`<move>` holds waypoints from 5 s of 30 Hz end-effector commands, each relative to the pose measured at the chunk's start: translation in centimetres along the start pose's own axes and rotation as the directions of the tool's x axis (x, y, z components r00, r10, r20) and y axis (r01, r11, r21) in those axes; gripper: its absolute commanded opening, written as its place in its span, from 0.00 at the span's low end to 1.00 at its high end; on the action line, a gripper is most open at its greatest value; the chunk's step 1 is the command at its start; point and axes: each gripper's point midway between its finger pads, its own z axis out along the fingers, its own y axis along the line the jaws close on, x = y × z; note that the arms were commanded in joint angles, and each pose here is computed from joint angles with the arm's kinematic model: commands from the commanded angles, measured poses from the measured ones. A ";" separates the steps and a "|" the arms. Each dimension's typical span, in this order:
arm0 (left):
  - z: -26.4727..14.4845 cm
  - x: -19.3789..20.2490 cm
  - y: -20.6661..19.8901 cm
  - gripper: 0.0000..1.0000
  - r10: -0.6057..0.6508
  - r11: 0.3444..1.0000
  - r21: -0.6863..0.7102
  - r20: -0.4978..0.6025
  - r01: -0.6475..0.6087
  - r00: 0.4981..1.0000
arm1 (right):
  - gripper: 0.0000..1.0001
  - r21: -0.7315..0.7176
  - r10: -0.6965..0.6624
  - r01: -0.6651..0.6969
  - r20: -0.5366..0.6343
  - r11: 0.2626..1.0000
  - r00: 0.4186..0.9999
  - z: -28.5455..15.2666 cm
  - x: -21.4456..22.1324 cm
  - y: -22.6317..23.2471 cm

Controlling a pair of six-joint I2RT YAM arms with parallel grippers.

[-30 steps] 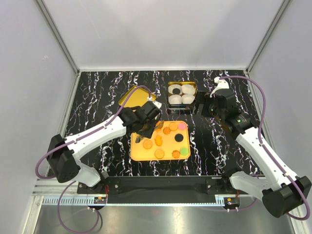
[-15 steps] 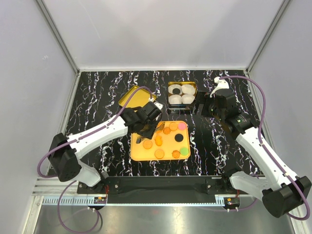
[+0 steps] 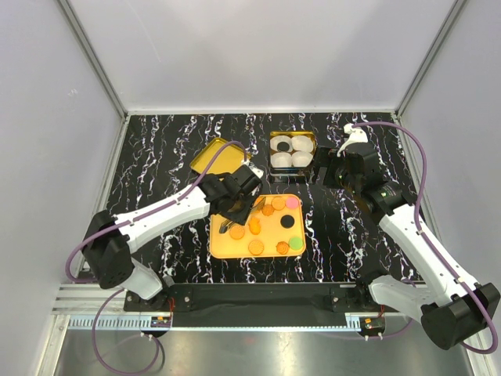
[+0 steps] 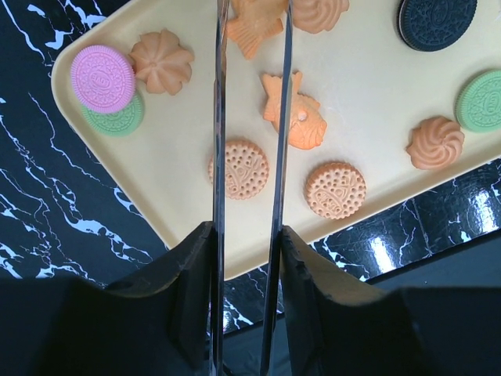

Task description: Pack the cookies

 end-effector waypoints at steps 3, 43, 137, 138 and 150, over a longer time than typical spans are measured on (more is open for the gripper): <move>0.2 -0.8 0.1 0.41 0.004 1.000 -0.002 0.030 -0.004 1.000 | 1.00 0.011 -0.012 0.011 0.038 1.000 0.999 -0.1 -0.7 -0.2; -0.8 -0.5 1.5 0.50 -0.006 0.999 -0.036 0.041 0.008 0.999 | 1.00 0.009 -0.010 0.010 0.039 1.000 0.999 -0.1 -0.8 -0.1; 1.2 -27.9 -2.1 0.35 -0.071 0.994 -0.024 0.563 0.102 0.823 | 1.00 0.013 0.000 -0.001 0.118 1.000 0.993 -5.3 -3.7 0.2; 1.5 -28.1 -2.1 0.35 -0.073 0.994 -0.024 0.567 0.105 0.820 | 1.00 0.020 -0.002 -0.001 0.119 1.000 0.993 -5.5 -3.8 0.0; 6.2 -30.3 -4.1 0.36 -0.126 0.992 0.056 0.592 0.115 0.796 | 1.00 0.028 -0.010 0.006 0.119 1.000 0.993 -6.3 -3.8 -0.2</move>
